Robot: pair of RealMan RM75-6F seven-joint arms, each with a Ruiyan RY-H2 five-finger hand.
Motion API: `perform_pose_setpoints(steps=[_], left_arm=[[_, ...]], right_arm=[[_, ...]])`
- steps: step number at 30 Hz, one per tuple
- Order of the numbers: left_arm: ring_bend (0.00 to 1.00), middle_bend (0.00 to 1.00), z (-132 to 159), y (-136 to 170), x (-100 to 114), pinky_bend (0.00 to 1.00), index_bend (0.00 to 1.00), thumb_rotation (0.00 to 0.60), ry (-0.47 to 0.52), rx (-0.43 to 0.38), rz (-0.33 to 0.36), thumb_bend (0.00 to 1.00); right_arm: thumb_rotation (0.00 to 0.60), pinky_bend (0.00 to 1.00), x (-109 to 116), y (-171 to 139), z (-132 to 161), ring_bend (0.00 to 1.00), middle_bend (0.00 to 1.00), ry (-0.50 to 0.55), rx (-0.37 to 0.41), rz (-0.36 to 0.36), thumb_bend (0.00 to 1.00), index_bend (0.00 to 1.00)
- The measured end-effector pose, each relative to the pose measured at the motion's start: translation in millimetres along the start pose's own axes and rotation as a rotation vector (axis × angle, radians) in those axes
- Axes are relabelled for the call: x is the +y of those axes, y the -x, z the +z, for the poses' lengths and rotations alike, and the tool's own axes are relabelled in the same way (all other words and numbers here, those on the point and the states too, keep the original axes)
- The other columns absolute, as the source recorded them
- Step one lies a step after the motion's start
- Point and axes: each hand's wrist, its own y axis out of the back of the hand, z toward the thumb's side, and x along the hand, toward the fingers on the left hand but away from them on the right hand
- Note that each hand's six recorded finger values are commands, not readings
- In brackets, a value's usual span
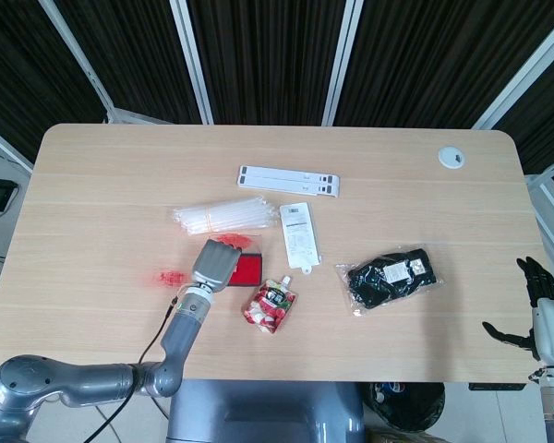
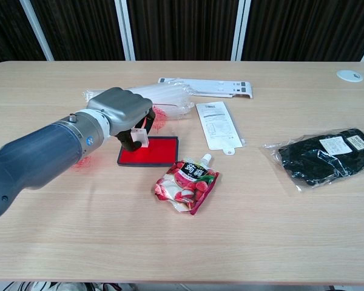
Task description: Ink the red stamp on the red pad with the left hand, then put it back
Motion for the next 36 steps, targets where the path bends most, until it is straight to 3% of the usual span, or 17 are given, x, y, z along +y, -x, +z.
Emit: perform_pose_setpoints(steps=[11,20,28,36], left_arm=[[0.54,0.68,-11,7,24,0.61,0.69,0.600,0.030,0.001,0.053,0.57],[0.53,0.67,-48,28,30,0.61,0.67,0.600,0.045,0.029,0.067,0.57],[0.51,0.65,-86,55,11,0.59,0.65,0.600,0.072,0.062,0.030,0.57],[0.49,0.63,-99,61,-10,0.58,0.64,0.600,0.071,0.077,-0.011,0.57]], right_arm=[[0.600,0.20,0,0,0,0.00,0.00,-0.002,0.002,-0.001,0.16,0.00],[0.600,0.20,0,0,0,0.00,0.00,-0.006,0.004,-0.001,0.16,0.00],[0.600,0.20,0,-1,0,0.00,0.00,-0.008,0.004,-0.002,0.16,0.00],[0.600,0.20,0,-1,0,0.00,0.00,-0.008,0.004,-0.002,0.16,0.00]])
